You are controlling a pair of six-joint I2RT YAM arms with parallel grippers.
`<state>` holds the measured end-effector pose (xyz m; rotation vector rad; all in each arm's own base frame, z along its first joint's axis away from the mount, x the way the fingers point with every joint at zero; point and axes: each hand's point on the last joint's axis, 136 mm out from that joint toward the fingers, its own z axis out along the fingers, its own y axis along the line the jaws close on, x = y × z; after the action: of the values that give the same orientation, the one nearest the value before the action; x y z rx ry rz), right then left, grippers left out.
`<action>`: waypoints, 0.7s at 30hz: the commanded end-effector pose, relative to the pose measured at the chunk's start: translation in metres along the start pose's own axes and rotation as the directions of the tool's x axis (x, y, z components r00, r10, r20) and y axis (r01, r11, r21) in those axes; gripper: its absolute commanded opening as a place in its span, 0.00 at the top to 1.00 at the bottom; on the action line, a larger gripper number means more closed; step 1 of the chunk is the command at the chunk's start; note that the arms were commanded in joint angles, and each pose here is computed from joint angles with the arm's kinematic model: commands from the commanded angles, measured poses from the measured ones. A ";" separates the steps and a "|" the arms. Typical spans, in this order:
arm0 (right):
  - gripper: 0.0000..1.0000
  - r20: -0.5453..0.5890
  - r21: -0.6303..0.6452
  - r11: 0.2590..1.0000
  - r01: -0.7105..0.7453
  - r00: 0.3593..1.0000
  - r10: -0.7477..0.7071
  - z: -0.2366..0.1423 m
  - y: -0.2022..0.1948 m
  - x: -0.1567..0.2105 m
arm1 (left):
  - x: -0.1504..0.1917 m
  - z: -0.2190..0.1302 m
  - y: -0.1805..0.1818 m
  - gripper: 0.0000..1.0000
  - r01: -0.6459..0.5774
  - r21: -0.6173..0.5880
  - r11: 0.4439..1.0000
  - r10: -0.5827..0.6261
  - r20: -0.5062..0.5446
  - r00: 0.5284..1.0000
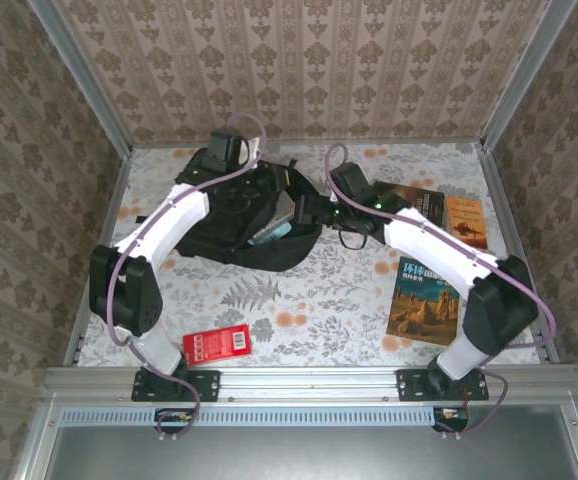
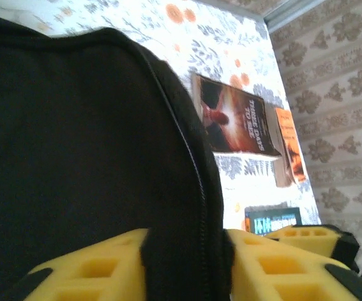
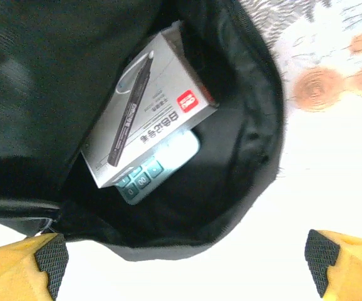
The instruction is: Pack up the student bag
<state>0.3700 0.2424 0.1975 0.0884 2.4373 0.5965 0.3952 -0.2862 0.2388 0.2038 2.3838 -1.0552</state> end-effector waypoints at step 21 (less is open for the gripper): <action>0.00 -0.006 0.037 0.968 0.248 0.969 -0.248 -0.033 -0.008 0.063 | 0.218 -0.198 0.127 0.00 0.455 -0.620 0.639 -0.460 0.167 0.872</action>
<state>0.3036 0.2396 0.1878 -0.1734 2.4153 0.4685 0.2143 -0.1081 0.1820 -0.4156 2.6293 -0.5209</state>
